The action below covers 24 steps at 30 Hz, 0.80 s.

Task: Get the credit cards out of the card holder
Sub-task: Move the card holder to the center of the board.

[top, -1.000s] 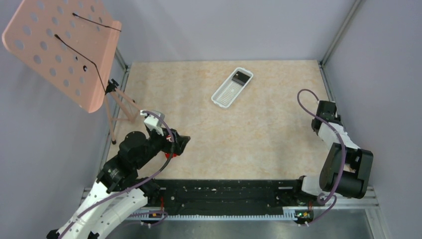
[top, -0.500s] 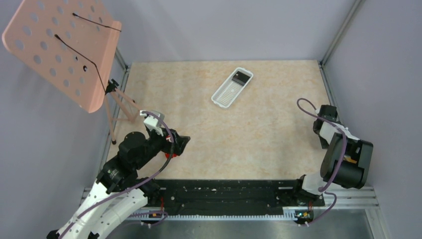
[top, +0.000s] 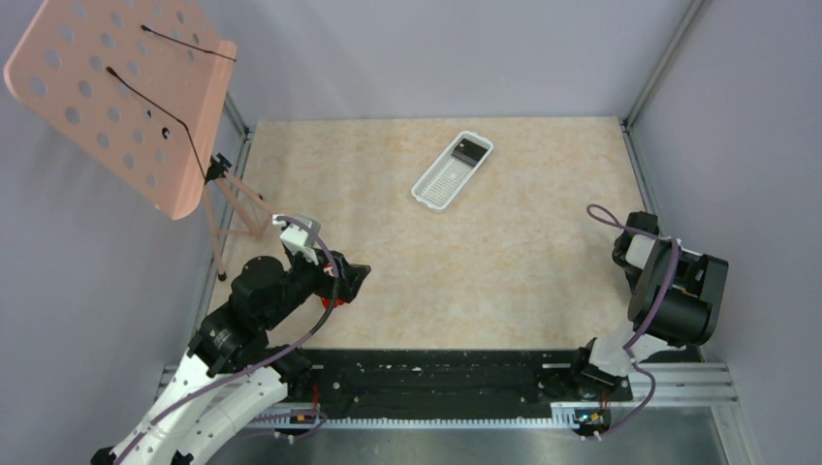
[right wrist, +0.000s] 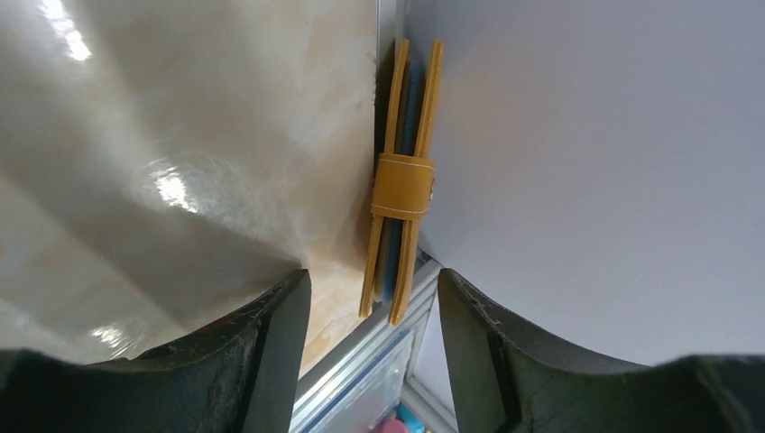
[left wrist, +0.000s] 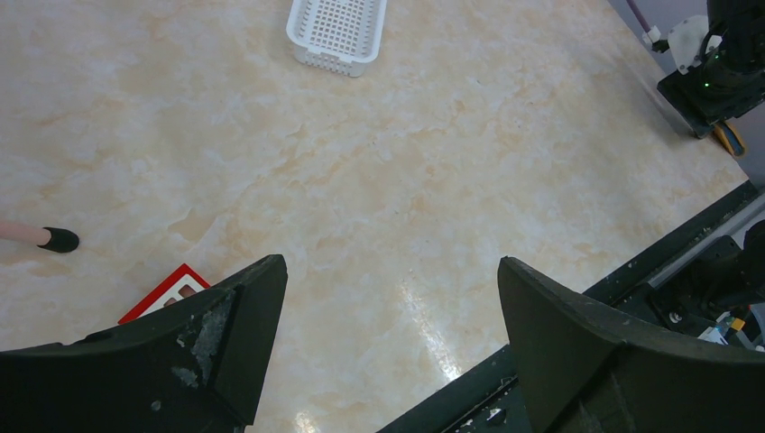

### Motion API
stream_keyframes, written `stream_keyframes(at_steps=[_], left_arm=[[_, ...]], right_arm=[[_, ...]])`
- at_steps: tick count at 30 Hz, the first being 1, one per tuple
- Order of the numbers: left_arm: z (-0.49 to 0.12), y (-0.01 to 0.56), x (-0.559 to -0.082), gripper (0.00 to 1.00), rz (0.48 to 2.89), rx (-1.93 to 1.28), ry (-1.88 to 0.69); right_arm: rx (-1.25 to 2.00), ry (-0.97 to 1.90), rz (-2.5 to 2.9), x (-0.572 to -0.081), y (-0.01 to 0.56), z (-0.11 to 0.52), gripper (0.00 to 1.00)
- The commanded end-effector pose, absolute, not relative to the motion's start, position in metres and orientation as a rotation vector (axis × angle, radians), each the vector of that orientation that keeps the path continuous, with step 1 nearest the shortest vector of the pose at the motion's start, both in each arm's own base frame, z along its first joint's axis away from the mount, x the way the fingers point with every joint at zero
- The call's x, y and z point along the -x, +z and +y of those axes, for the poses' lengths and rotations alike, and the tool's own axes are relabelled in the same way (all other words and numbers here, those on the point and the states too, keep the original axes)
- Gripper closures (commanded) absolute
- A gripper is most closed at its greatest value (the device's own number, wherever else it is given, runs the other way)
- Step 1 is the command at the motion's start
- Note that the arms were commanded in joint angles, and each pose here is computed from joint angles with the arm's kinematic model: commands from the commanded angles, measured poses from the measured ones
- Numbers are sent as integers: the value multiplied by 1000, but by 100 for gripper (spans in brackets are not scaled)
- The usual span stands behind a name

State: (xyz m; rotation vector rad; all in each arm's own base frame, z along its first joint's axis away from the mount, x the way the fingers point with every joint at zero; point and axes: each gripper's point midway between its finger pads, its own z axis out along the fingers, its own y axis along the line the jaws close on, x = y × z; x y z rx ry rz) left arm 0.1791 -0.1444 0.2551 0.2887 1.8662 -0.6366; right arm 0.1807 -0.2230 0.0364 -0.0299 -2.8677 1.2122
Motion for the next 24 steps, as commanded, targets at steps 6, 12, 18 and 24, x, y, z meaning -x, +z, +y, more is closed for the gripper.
stream_keyframes(at_steps=[6, 12, 18, 24], left_arm=[[-149, 266, -181, 8, 1814, -288, -668], [-149, 267, -181, 8, 1812, -287, -668], [-148, 267, -181, 8, 1810, -286, -670], [-148, 264, -182, 9, 1822, -284, -662]], right_arm=[[42, 1213, -2764, -176, 35, -236, 52], [71, 1199, -2781, -178, 36, -240, 75], [77, 1148, -2852, -200, 51, -236, 100], [-46, 1285, -2969, -267, 95, -220, 100]])
